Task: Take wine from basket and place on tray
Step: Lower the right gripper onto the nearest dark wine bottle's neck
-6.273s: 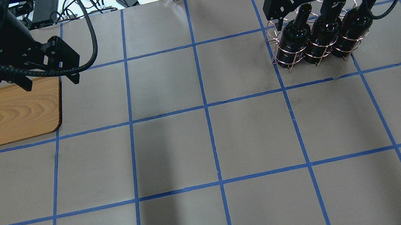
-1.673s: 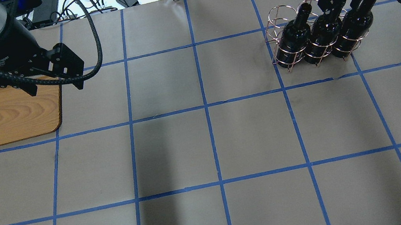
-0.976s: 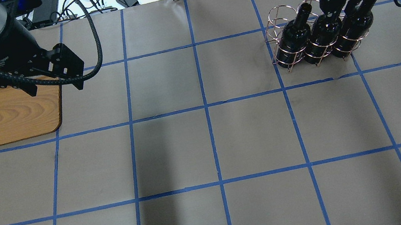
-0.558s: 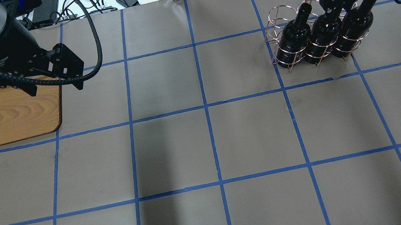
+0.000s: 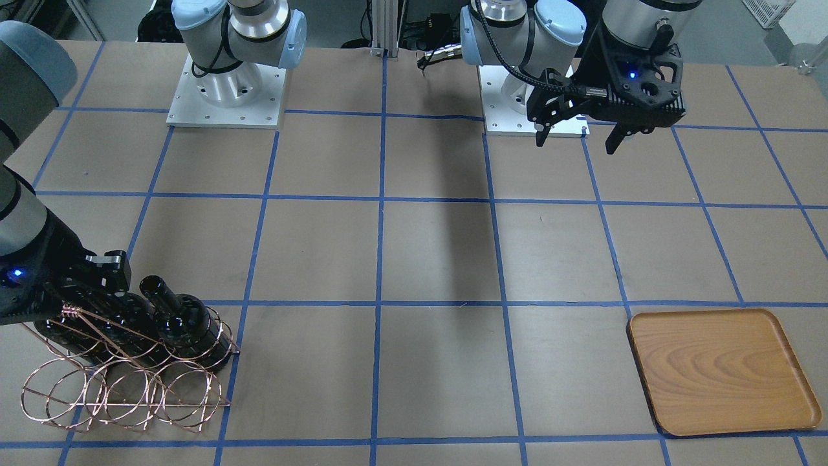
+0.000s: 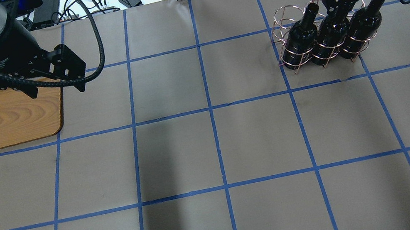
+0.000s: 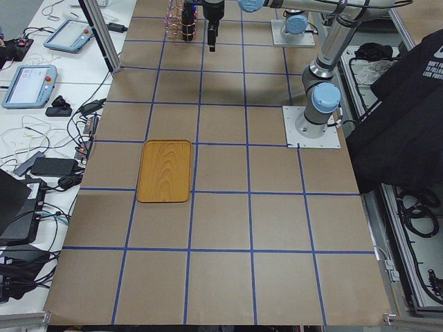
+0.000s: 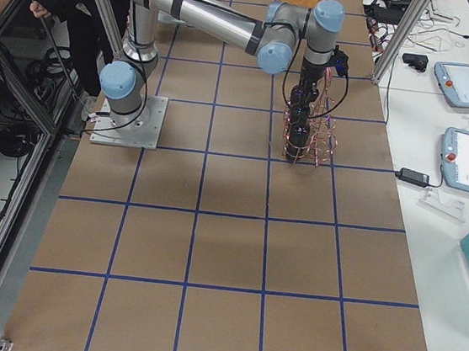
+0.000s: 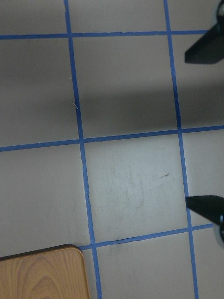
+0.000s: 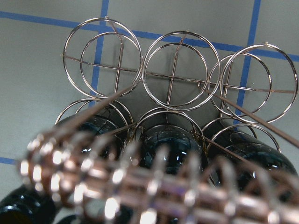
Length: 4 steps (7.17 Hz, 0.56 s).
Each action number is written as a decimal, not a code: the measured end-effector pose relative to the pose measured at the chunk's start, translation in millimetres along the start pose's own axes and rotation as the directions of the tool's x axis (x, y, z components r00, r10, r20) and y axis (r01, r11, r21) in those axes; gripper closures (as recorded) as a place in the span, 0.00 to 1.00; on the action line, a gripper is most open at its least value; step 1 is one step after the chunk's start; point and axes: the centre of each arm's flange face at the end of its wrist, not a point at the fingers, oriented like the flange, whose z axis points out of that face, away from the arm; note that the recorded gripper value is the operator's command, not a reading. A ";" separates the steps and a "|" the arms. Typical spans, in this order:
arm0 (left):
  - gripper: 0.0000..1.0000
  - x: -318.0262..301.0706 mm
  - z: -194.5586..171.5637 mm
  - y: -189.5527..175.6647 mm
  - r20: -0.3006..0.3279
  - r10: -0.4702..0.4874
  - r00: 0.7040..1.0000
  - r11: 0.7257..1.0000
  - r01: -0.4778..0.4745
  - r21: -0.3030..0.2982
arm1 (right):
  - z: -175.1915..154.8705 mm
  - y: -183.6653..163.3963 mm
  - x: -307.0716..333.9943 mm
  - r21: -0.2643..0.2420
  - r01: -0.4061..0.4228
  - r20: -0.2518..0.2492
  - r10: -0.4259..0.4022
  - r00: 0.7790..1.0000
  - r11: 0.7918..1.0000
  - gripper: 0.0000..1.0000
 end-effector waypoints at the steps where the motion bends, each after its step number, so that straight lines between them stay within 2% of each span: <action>1: 0.00 0.0 0.0 0.0 0.000 0.000 1.000 1.000 0.000 0.000 | 2.6 -0.6 0.7 -0.005 0.001 -0.002 -0.001 1.000 1.000 0.48; 3: 0.00 0.0 0.2 -0.2 -0.001 0.000 1.000 1.000 0.000 0.000 | 3.3 -0.6 1.4 -0.009 0.002 -0.007 -0.002 1.000 1.000 0.52; 4: 0.00 0.0 0.2 -0.1 0.000 -0.001 1.000 1.000 0.001 0.000 | 2.9 -0.8 1.5 -0.009 0.002 -0.008 -0.002 1.000 1.000 0.72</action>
